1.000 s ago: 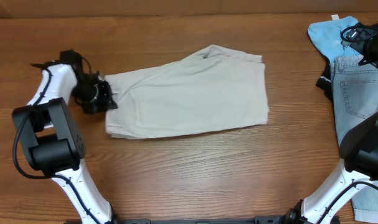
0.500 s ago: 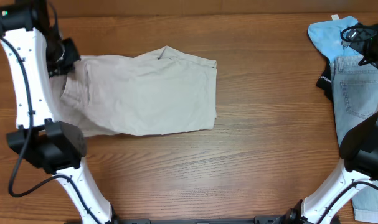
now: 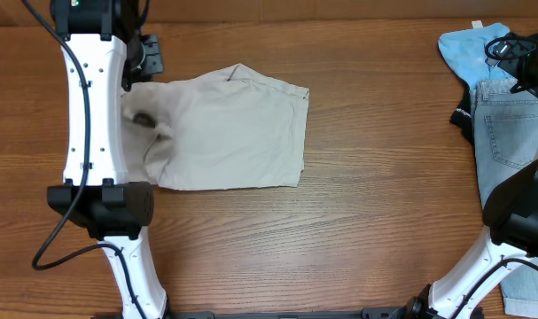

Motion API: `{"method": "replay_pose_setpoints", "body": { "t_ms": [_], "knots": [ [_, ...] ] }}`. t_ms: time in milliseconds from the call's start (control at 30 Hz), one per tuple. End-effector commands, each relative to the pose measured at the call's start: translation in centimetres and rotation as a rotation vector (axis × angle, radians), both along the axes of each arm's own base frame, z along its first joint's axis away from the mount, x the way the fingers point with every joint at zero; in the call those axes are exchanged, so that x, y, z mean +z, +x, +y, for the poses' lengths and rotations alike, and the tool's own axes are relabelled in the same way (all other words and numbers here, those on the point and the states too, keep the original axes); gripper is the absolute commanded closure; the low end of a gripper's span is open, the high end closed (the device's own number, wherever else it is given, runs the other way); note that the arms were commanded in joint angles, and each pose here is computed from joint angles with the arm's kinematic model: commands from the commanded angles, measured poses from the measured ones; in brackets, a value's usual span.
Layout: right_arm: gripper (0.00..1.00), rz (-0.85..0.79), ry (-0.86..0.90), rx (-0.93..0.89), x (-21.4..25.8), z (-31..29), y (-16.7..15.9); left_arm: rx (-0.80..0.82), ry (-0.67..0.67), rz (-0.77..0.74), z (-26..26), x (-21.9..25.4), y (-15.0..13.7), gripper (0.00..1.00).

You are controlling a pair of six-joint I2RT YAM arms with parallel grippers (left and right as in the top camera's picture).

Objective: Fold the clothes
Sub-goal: 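Pull the shorts leftward with the left gripper and release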

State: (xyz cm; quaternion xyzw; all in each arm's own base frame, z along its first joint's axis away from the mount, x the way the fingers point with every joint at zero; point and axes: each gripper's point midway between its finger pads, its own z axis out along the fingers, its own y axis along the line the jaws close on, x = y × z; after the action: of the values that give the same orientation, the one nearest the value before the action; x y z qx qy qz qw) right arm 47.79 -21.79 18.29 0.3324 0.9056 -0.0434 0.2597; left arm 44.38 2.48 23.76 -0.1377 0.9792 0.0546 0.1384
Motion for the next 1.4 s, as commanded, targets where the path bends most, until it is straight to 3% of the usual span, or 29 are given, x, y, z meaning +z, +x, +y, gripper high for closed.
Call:
{"method": "replay_pose_setpoints", "body": {
  "t_ms": [0, 200, 267, 333, 367, 400, 433, 500, 700, 1067, 1367],
  "knots": [
    [0.0, -0.029, -0.007, -0.001, 1.1, 0.1, 0.3, 0.114, 0.042, 0.099, 4.1, -3.8, 0.2, 0.92],
    [0.0, -0.029, -0.007, -0.002, 1.1, 0.1, 0.3, 0.215, 0.009, 0.202, 8.5, -8.3, -0.1, 0.85],
    [0.0, -0.029, -0.007, -0.001, 1.1, 0.1, 0.3, 0.23, -0.036, 0.227, 9.0, -9.6, -0.1, 0.85],
    [0.0, -0.029, -0.006, -0.002, 1.1, 0.1, 0.3, 0.213, -0.118, 0.241, 8.6, -10.6, 0.0, 0.78],
    [0.0, -0.029, -0.007, -0.002, 1.1, 0.1, 0.3, 0.213, -0.136, 0.239, 8.6, -10.6, 0.0, 0.71],
    [0.0, -0.029, -0.007, -0.002, 1.1, 0.1, 0.3, 0.216, -0.141, 0.238, 8.7, -10.7, 0.0, 0.57],
    [0.0, -0.029, -0.007, -0.002, 1.1, 0.1, 0.3, 0.221, -0.134, 0.237, 9.1, -10.6, -0.1, 0.16],
    [0.0, -0.029, -0.007, -0.002, 1.1, 0.1, 0.3, 0.232, -0.106, 0.239, 9.8, -10.6, -0.3, 0.01],
    [0.0, -0.029, -0.007, -0.002, 1.1, 0.1, 0.3, 0.225, -0.09, 0.209, 12.8, -10.9, -0.1, 0.0],
    [0.0, -0.029, -0.007, -0.001, 1.1, 0.1, 0.3, 0.073, -0.545, 0.029, 15.1, -10.8, -0.5, 0.0],
    [0.0, -0.029, -0.007, -0.002, 1.1, 0.1, 0.3, 0.081, -0.647, 0.089, 16.4, -16.1, -3.3, 0.0]
  ]
}}
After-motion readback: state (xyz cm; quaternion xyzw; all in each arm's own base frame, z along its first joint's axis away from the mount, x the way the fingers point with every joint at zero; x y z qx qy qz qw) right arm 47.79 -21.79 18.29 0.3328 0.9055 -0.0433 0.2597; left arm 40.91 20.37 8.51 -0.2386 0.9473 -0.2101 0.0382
